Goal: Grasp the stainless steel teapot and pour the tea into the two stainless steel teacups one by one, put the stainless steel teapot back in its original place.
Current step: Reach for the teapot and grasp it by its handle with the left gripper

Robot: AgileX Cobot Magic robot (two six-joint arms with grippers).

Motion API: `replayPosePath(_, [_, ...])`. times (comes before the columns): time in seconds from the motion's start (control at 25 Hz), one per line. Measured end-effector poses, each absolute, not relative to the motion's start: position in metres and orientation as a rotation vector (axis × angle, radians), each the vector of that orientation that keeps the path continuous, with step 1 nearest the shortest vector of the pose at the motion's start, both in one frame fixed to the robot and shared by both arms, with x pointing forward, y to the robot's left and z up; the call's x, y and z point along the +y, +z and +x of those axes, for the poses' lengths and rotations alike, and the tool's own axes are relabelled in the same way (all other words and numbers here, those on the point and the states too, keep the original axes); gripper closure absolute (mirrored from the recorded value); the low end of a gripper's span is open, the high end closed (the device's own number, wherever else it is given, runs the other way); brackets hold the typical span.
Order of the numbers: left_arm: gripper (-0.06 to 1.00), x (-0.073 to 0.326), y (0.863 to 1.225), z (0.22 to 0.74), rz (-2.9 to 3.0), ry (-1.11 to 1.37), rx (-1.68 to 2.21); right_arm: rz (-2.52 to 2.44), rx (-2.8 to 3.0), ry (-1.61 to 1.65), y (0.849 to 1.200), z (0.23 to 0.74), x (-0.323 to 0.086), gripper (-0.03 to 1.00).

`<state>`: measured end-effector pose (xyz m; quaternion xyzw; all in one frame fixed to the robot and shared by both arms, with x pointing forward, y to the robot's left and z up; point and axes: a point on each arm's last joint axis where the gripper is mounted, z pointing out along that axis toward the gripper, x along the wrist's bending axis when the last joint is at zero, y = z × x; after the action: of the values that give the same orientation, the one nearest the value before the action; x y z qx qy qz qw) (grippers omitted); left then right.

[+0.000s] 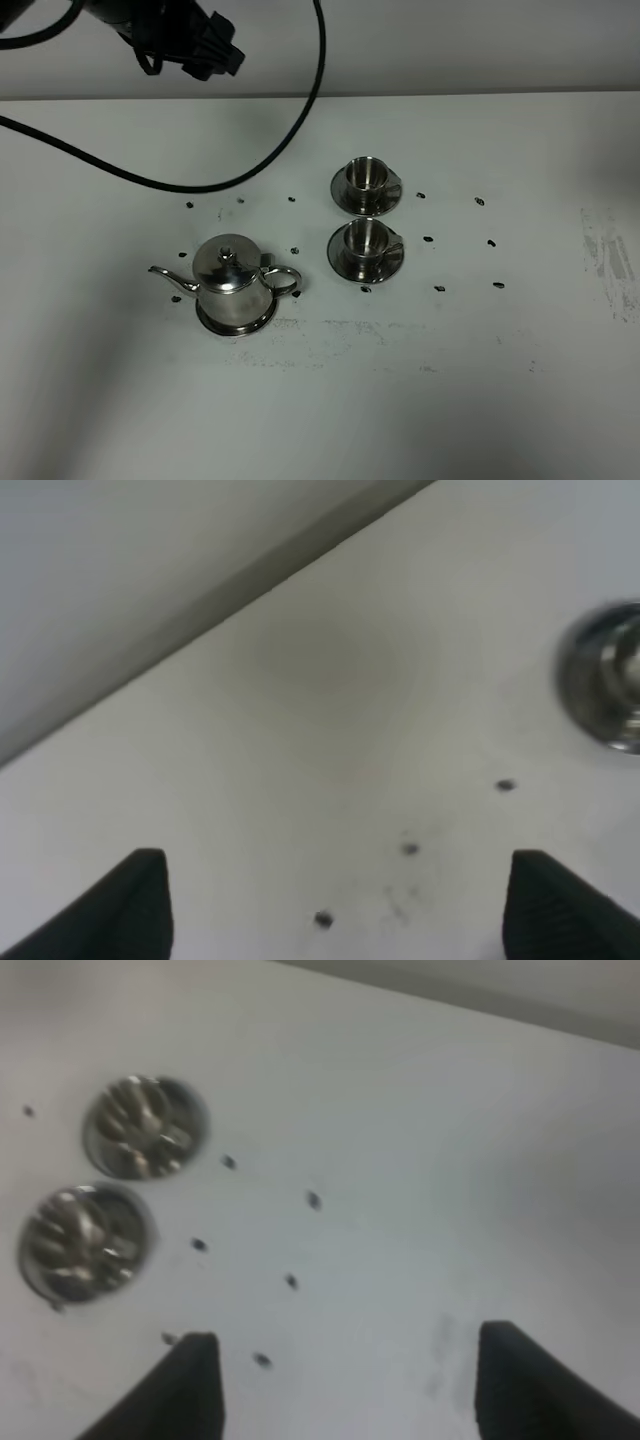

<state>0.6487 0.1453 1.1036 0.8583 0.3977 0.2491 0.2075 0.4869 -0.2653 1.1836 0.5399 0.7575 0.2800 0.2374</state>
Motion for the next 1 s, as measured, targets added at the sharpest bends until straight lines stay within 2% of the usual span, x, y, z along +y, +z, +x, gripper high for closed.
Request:
replayPosePath(0.24, [0.29,0.103,1.103,0.629,2.546,0.702,0.775,1.45,1.934,0.811,1.191,0.41,-0.277,0.44])
replayPosePath(0.52, [0.29,0.071,1.101,0.608,2.664,0.696,0.467,1.409,1.851,0.88,1.18,0.337,-0.285,0.46])
replayPosePath(1.0, [0.29,0.058,1.094,0.6,2.762,0.694,0.182,1.454,1.758,0.963,1.103,0.259,-0.292,0.5])
